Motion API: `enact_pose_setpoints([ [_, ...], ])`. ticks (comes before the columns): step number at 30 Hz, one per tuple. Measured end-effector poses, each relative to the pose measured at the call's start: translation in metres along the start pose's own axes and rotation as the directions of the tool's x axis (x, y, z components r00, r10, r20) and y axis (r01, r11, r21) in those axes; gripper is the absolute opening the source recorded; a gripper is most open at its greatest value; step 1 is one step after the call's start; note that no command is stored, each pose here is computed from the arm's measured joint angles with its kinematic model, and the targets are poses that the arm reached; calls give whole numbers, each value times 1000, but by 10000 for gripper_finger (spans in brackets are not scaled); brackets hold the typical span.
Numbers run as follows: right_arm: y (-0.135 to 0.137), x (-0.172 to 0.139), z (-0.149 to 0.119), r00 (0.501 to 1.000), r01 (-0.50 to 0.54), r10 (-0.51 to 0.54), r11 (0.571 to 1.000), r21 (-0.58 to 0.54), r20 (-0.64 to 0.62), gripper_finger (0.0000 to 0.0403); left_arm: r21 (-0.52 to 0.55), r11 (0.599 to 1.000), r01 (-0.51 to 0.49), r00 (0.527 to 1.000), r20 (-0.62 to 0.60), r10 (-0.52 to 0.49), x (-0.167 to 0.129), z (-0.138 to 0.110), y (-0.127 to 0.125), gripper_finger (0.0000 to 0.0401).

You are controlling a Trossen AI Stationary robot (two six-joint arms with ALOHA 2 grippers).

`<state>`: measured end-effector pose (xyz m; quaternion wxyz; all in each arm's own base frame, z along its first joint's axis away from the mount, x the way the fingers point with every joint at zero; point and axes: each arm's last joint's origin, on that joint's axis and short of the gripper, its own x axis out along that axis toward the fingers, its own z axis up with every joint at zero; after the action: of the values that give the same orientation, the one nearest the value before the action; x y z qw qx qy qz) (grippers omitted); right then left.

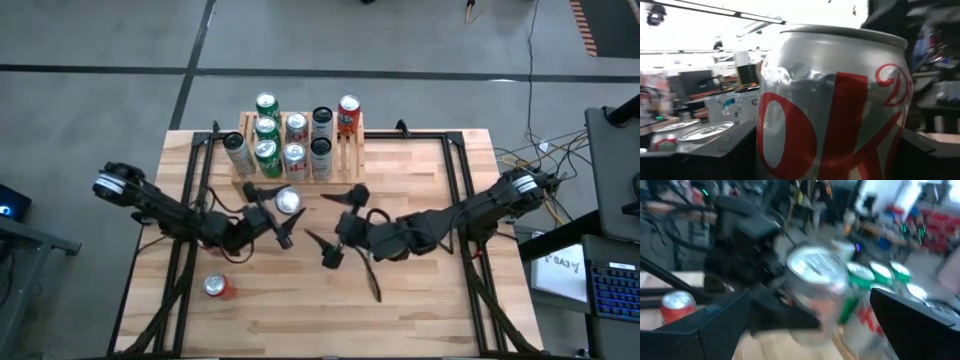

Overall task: Place canned beverage on shelf
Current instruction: Put the white soda can on the shelf

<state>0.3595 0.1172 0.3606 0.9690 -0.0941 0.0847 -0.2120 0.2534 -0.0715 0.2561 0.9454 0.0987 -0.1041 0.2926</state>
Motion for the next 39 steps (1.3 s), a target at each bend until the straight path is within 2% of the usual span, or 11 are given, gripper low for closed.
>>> enact_pose_setpoints([
  [5, 5, 2, -9, 990, 2, 3, 999, -32, 139, 400, 50, 998, -30, 999, -19, 31, 7, 0, -10, 291],
  [10, 4, 6, -18, 982, 14, -13, 1000, -5, 190, 400, 46, 998, -47, 999, -25, 48, 12, 1, -17, 291],
  [17, 2, 26, -32, 986, 48, -55, 998, 49, 156, 400, 36, 998, -45, 999, -27, 46, 15, 3, -20, 291],
  [22, -3, 31, -31, 985, 60, -75, 993, 102, 156, 400, 37, 999, -39, 998, -37, 41, 14, 0, -21, 291],
  [29, -8, 37, -33, 987, 17, -35, 993, 113, 158, 400, 42, 999, -21, 999, -40, 23, 16, -4, -27, 291],
  [39, -14, 44, -39, 994, 13, -25, 994, 111, 110, 398, 58, 998, -7, 999, -38, 9, 21, -4, -35, 291],
])
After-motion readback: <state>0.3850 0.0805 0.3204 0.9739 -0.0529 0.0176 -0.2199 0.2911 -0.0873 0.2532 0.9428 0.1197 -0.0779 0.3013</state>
